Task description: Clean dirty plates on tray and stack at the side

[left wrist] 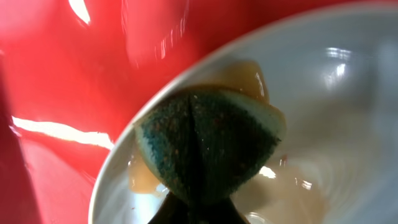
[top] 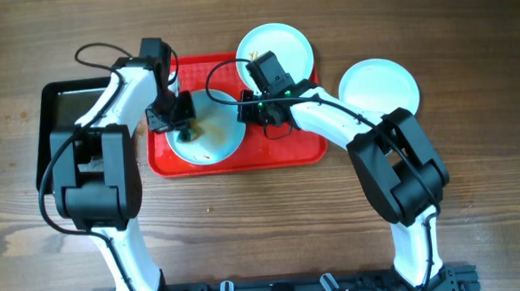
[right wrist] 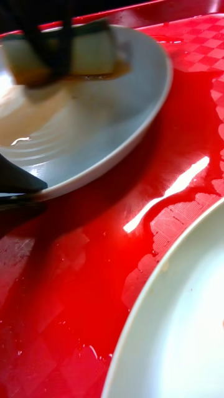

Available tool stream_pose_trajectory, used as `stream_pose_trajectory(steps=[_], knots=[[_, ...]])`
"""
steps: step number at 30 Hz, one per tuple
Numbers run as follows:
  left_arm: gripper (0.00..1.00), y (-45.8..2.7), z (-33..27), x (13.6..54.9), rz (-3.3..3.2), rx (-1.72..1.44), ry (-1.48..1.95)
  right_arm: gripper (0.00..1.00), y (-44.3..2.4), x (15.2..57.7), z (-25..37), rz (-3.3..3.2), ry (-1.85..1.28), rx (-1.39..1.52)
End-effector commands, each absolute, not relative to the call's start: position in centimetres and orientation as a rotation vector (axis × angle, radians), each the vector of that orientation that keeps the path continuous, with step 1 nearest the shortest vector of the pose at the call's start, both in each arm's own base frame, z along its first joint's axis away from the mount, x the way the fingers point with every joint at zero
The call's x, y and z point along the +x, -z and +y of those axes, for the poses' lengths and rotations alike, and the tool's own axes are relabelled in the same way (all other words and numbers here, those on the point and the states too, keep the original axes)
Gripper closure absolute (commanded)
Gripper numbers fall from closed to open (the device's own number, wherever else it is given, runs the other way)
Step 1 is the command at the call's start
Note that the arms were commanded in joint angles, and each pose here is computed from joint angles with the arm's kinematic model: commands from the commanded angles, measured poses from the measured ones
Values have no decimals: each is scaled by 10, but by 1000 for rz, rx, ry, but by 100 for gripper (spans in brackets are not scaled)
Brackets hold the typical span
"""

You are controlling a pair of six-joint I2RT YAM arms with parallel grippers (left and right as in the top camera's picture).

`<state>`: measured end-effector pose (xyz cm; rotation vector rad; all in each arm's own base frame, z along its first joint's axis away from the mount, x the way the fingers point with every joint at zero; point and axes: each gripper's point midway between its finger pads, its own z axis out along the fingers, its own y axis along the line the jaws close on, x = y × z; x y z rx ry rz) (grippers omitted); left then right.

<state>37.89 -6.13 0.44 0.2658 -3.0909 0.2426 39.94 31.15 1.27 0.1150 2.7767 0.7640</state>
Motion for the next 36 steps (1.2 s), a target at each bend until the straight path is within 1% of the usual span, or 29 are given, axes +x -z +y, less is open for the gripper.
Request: stream_pose_trajectory(steps=[1,3,6,11,13,15,17,19,22,24,25,27,30,32,33,36], knots=[[96,4,-99,339,-2877,124,-573,96,-6,406,309,2778,-750,145],[96,-3,-114,340,-2847,100,-716,96,-6,406,309,2778,-750,143],[96,-2,-116,349,-2877,87,-744,96,-6,406,309,2777,-751,144],[96,-4,-126,383,-2992,82,-856,96,-7,408,310,2768,-756,141],[96,-5,-126,405,-3077,61,-883,96,-7,408,310,2766,-755,133],[96,-3,-115,431,-3189,196,-803,96,-7,408,310,2766,-755,133],[96,-4,-103,448,-3256,336,-731,96,-7,408,310,2767,-755,133],[96,-15,-102,458,-3273,367,-751,95,-7,407,310,2769,-753,133],[96,-63,-102,472,-3311,360,-772,96,-7,407,310,2769,-753,133],[96,-98,-100,471,-3338,357,-771,95,-7,407,310,2768,-753,134],[96,-114,-83,464,-3367,438,-656,85,-7,409,309,2762,-741,136],[96,-120,-62,456,-3362,596,-518,81,-5,414,303,2746,-685,154],[96,-113,-35,441,-3320,674,-350,80,-6,417,303,2732,-685,152],[96,-105,-15,431,-3284,720,-211,82,-5,416,304,2732,-682,136],[96,-103,-4,428,-3276,741,-142,85,-1,415,306,2737,-681,132],[96,-97,17,424,-3269,774,17,86,22,405,323,2773,-740,87]])
